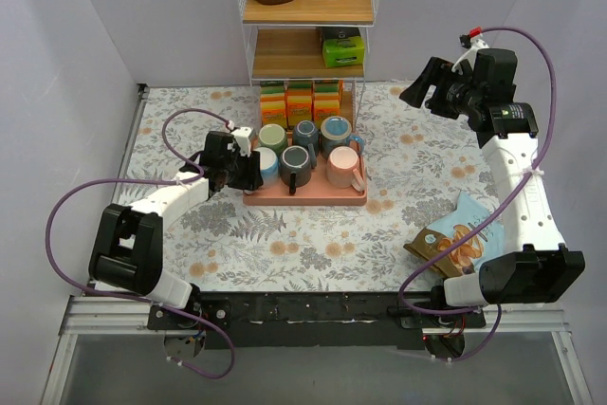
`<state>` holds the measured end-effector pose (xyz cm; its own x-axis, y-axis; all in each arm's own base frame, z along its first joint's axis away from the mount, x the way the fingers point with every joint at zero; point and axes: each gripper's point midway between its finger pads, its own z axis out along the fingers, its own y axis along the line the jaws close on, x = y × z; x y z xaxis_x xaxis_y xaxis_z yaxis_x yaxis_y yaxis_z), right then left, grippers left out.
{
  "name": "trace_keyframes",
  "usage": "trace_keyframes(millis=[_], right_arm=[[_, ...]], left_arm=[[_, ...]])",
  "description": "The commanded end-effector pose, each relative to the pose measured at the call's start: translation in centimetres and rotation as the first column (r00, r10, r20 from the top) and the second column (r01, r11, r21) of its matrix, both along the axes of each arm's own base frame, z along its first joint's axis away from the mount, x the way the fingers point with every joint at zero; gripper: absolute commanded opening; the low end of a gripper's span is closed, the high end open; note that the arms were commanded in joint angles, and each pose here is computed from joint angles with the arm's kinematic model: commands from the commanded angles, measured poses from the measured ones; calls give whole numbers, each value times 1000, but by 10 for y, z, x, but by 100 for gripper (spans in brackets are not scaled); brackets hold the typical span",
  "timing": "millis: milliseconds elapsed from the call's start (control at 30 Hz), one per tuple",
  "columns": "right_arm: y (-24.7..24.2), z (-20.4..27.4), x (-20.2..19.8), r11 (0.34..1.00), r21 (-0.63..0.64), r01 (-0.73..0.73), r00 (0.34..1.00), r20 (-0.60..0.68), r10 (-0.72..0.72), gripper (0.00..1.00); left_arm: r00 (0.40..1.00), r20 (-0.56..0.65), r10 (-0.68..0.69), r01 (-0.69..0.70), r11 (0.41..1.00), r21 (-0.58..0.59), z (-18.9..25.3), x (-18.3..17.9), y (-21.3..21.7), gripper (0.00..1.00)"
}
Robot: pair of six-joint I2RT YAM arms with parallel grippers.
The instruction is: Turn the mug right side up
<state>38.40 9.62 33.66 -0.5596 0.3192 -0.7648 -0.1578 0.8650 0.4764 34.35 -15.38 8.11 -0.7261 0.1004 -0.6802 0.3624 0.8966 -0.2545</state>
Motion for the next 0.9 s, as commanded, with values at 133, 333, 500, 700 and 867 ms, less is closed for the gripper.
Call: trace_keyframes(millis=[133,333,500,700,867], right_arm=[[-6,14,-7,1000,-24,20,998,53,-18,79],[-11,15,-9,999,-38,38,998,59,-36,78],[-12,13,-11,998,-42,43,998,54,-41,78],[-5,10,-16,1000,-25,0,999,52,1,79],[21,2,-27,988,55,-142,990,33,140,79]], left_arm=[[993,102,54,-63,994,87,23,20,11,34],[995,83,53,-62,993,103,16,20,8,24],[995,85,54,-63,993,105,17,20,6,1],[994,69,79,-83,995,50,31,16,1,0],[993,44,113,-112,993,-28,53,9,-6,0]])
